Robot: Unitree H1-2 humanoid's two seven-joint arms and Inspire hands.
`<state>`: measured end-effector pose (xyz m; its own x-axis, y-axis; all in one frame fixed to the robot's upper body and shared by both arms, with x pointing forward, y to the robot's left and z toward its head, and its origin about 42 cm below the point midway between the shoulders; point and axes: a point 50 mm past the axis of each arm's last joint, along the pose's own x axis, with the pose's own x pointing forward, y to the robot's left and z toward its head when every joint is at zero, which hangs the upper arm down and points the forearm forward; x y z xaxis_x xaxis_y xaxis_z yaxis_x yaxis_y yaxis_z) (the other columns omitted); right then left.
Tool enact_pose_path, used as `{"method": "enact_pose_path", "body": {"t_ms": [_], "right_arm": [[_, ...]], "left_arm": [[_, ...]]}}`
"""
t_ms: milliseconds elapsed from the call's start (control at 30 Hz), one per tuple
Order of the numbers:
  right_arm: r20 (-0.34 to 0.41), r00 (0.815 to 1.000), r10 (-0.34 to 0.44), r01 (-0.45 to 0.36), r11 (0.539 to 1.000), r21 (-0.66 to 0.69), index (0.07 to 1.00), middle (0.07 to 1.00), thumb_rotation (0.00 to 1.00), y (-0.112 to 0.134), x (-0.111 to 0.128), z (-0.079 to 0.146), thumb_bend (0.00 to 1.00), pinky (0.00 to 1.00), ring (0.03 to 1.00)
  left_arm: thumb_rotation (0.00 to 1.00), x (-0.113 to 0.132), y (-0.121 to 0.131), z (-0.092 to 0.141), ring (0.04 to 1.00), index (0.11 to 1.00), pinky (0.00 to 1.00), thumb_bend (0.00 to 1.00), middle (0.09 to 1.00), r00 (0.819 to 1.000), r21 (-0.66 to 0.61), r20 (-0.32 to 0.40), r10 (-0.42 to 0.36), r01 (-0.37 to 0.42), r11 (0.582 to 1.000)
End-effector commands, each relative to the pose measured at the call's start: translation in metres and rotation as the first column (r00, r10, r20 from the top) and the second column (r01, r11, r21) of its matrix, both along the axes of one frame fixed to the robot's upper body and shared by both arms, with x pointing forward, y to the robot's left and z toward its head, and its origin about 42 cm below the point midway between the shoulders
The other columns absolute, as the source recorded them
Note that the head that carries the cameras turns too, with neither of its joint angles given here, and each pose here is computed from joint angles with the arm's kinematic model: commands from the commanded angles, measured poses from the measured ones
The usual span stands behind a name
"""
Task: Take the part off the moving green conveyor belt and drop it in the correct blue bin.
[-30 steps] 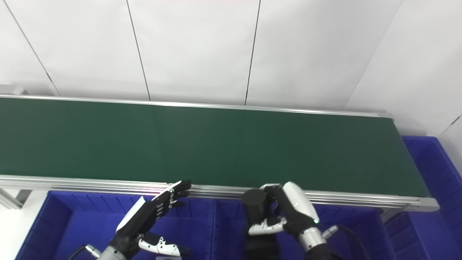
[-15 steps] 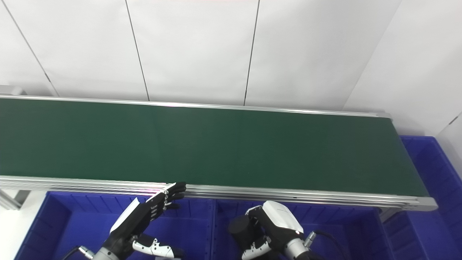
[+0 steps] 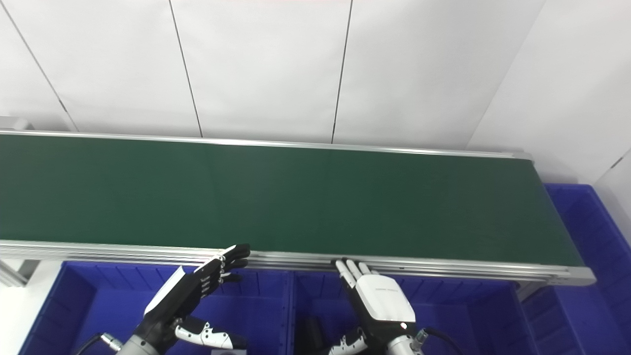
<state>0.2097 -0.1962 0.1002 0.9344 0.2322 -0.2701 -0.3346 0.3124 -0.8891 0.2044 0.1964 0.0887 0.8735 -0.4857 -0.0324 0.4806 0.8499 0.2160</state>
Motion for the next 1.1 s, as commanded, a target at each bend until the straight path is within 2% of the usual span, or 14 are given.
{"method": "enact_pose_path", "body": {"t_ms": [0, 133, 267, 367, 533, 667, 733, 867, 1067], "right_arm": [[0.102, 0.995, 0.011, -0.016, 0.999, 0.051, 1.0, 1.0, 0.27, 0.004, 0.0, 0.018, 0.92, 0.98, 1.0], [0.077, 0.996, -0.043, 0.026, 0.976, 0.216, 1.0, 1.0, 0.27, 0.005, -0.007, 0.023, 0.91, 1.0, 1.0], [0.032, 0.997, -0.074, 0.054, 0.904, 0.425, 1.0, 1.0, 0.29, 0.002, -0.013, 0.026, 0.92, 0.88, 1.0], [0.01, 0.997, -0.081, 0.061, 0.826, 0.56, 1.0, 1.0, 0.32, -0.001, -0.02, 0.029, 0.93, 0.83, 1.0], [-0.02, 0.994, -0.103, 0.088, 0.712, 0.696, 1.0, 1.0, 0.35, -0.006, -0.029, 0.033, 0.96, 0.89, 0.972], [-0.042, 0.994, -0.1, 0.097, 0.651, 0.753, 1.0, 0.995, 0.35, -0.009, -0.032, 0.031, 0.94, 0.93, 0.973], [-0.048, 0.994, -0.098, 0.1, 0.643, 0.759, 1.0, 0.987, 0.35, -0.01, -0.032, 0.029, 0.93, 0.93, 0.965], [-0.049, 0.994, -0.094, 0.1, 0.678, 0.729, 1.0, 0.964, 0.37, -0.009, -0.031, 0.025, 0.93, 0.88, 0.928], [-0.051, 0.993, -0.106, 0.11, 0.679, 0.726, 1.0, 0.947, 0.33, -0.008, -0.03, 0.023, 0.93, 0.85, 0.907]], "left_arm": [[0.08, 0.002, 0.003, 0.01, 0.897, 0.907, 0.81, 0.81, 0.923, 0.999, -0.011, 0.047, -0.007, 0.008, 1.0], [0.09, 0.0, 0.004, 0.01, 0.898, 0.906, 0.81, 0.81, 0.924, 0.999, -0.008, 0.044, -0.008, 0.008, 1.0], [0.09, -0.002, 0.005, 0.009, 0.895, 0.908, 0.81, 0.81, 0.922, 0.998, -0.003, 0.055, -0.009, 0.009, 1.0], [0.09, -0.003, 0.004, 0.009, 0.895, 0.911, 0.81, 0.81, 0.923, 0.999, -0.004, 0.053, -0.007, 0.007, 1.0], [0.09, -0.005, 0.001, 0.009, 0.9, 0.91, 0.81, 0.81, 0.927, 0.999, -0.017, 0.048, 0.006, -0.005, 1.0], [0.1, -0.004, -0.003, 0.01, 0.9, 0.909, 0.81, 0.8, 0.931, 0.998, -0.013, 0.06, 0.016, -0.015, 1.0], [0.1, -0.004, -0.004, 0.01, 0.902, 0.911, 0.81, 0.8, 0.933, 0.998, -0.016, 0.059, 0.018, -0.017, 1.0], [0.1, -0.004, -0.005, 0.008, 0.903, 0.914, 0.8, 0.79, 0.934, 0.998, -0.019, 0.059, 0.031, -0.03, 0.999], [0.09, -0.004, -0.005, 0.008, 0.911, 0.916, 0.81, 0.8, 0.939, 0.998, -0.042, 0.048, 0.047, -0.045, 0.998]]}}
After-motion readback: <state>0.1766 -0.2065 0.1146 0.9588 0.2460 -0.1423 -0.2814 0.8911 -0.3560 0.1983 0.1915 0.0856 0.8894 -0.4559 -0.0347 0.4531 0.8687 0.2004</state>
